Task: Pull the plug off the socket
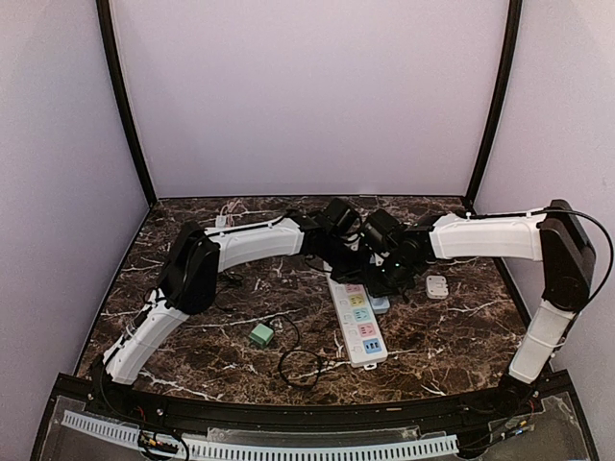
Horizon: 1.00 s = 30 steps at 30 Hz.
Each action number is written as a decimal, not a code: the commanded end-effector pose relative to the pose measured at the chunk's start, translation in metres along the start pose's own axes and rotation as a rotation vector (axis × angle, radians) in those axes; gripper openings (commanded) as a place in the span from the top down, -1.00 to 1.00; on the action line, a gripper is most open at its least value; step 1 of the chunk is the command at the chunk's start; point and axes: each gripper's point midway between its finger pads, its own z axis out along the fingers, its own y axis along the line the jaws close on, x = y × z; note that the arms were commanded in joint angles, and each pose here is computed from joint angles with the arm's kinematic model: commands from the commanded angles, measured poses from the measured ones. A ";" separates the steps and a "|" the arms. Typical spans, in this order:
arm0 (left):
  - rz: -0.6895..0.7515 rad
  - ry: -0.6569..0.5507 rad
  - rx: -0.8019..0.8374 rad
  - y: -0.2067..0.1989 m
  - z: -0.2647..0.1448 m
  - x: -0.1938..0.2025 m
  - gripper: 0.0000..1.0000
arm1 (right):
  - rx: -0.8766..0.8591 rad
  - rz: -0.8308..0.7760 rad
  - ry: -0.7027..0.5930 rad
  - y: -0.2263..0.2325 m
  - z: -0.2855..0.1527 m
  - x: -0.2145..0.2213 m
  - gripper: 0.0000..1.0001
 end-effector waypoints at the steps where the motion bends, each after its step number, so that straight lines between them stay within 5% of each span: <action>1: 0.016 0.000 -0.128 0.019 -0.001 0.005 0.98 | -0.057 -0.011 -0.067 0.016 -0.004 -0.018 0.95; 30: -0.017 0.095 -0.310 0.085 0.025 0.034 0.99 | -0.097 -0.009 -0.119 0.011 -0.036 -0.042 0.92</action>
